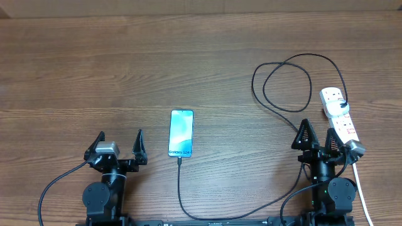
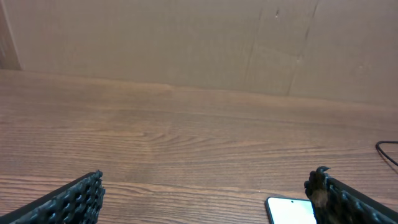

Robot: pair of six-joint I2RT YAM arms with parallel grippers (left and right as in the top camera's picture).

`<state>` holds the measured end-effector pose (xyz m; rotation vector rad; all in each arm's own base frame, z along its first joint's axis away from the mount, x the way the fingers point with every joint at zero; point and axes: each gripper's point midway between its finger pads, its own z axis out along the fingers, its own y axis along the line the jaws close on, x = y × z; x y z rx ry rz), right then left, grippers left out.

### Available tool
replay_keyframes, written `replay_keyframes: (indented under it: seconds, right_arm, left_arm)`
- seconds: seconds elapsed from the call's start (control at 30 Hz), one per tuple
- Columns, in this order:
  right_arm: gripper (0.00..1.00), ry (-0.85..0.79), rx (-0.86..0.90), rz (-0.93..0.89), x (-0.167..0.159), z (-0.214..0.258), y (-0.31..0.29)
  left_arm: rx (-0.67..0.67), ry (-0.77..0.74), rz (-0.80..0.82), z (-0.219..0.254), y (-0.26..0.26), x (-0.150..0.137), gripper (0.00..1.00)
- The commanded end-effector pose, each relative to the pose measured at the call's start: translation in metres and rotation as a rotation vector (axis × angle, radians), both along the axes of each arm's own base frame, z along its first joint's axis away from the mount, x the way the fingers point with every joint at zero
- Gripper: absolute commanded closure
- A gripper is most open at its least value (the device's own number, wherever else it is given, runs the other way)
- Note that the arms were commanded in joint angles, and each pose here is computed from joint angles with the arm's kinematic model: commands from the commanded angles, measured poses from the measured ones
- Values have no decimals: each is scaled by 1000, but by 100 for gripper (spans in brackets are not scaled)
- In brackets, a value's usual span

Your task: Plug charger to phone and switch on socket

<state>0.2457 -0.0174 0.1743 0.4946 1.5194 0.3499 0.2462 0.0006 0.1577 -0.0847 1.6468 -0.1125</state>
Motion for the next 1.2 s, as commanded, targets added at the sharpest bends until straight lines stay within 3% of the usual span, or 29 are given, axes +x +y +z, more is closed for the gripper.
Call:
replay_keyframes:
  seconds: [0.0,0.2,1.17]
  right_arm:
    - [0,1,-16,10,0,-3,2]
    - [0,23,-250,75,1,-5,13]
    - [0,20,-257,79,1,-4,13]
  left_arm:
    - [27,-5,9,-1,2,0,1]
    - [27,-5,9,-1,2,0,1]
    - [27,-5,9,-1,2,0,0]
